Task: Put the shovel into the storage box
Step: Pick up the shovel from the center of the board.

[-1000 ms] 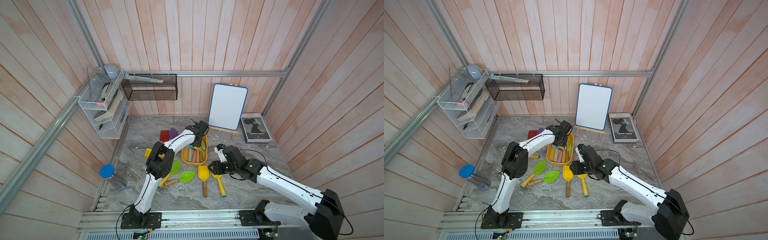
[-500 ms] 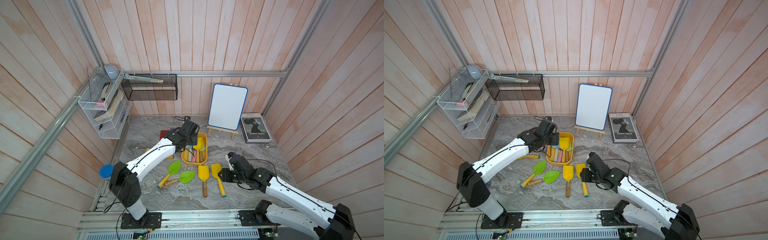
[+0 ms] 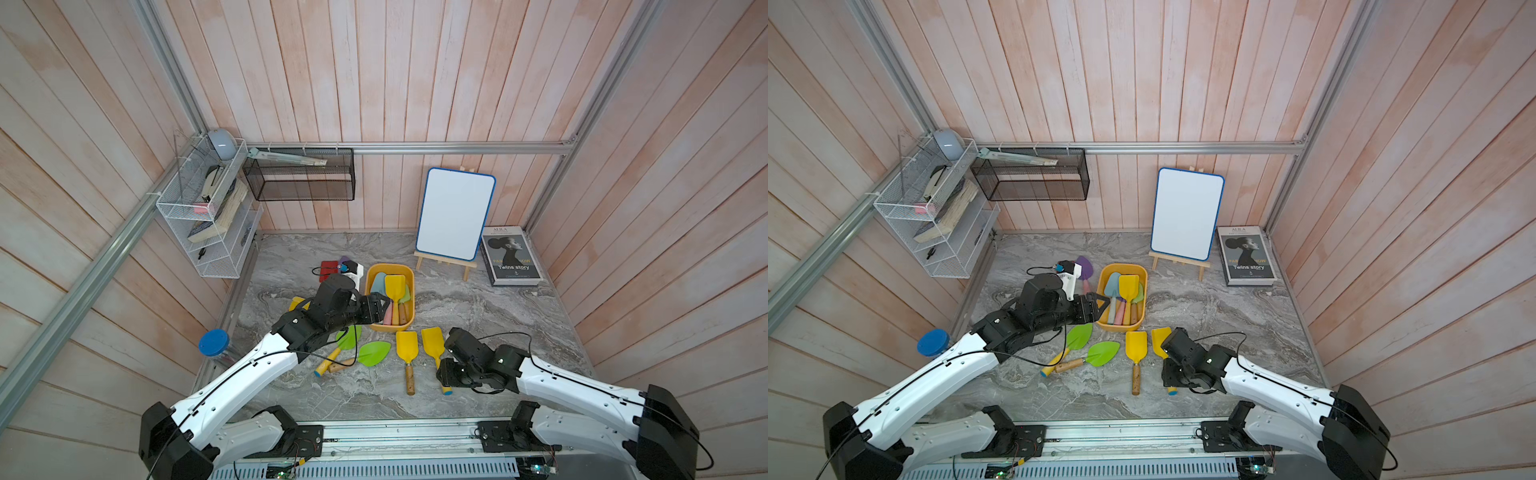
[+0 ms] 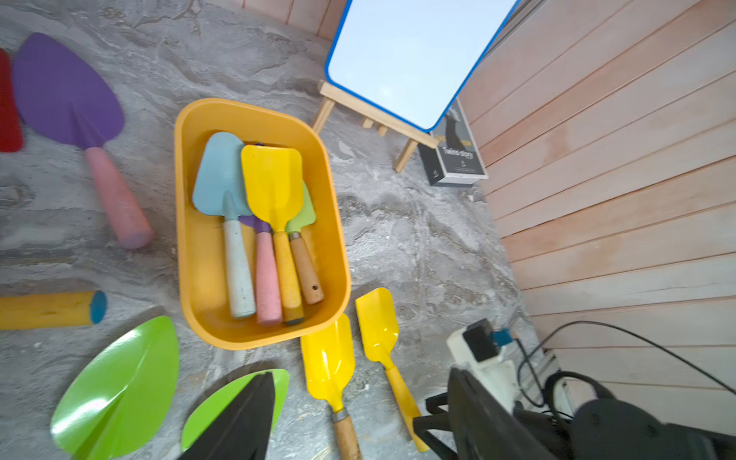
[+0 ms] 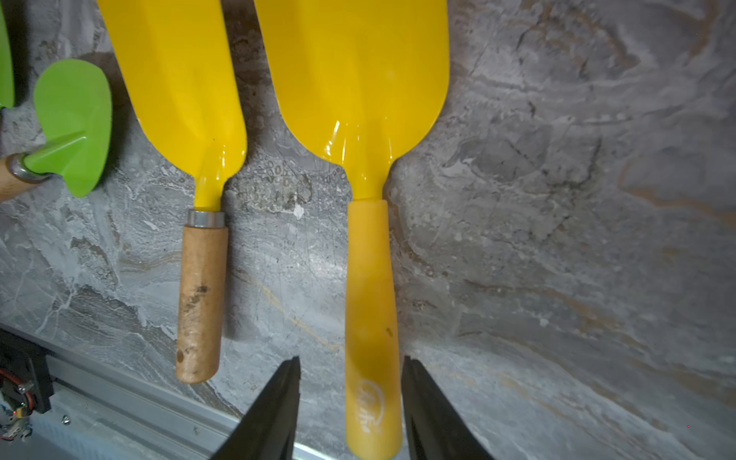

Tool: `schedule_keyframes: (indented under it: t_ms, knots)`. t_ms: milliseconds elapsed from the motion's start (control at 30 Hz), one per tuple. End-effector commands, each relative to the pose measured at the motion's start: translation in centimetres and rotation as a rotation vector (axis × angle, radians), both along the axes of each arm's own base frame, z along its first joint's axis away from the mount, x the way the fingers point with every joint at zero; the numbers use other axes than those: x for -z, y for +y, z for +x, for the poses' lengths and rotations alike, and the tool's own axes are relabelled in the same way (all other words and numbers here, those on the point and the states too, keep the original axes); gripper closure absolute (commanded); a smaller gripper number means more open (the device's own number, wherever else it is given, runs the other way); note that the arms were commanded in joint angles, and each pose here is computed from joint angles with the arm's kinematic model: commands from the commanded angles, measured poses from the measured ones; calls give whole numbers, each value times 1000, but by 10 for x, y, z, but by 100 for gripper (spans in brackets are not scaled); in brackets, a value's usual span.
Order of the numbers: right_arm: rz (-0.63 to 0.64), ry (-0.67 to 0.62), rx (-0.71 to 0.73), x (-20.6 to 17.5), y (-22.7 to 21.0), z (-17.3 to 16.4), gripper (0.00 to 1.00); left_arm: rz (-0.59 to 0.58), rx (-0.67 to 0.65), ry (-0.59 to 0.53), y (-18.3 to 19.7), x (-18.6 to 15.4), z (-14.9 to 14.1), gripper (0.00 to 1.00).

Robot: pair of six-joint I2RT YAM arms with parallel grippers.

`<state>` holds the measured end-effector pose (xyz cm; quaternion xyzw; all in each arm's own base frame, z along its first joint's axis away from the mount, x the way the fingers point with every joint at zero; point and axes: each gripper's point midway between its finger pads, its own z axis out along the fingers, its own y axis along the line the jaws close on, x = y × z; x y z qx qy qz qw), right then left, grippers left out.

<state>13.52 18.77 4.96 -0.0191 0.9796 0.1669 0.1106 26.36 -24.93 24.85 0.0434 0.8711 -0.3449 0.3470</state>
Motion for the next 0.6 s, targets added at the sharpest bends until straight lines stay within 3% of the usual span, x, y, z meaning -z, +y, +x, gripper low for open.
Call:
schedule_keyframes:
  t_ms: [0, 567]
  knots:
    - [-47, 8, 24, 10, -6, -3, 53, -82, 50, 22, -16, 0, -11, 26]
    - [-140, 42, 29, 32, -15, -8, 61, -99, 81, 35, -31, 9, -22, 26]
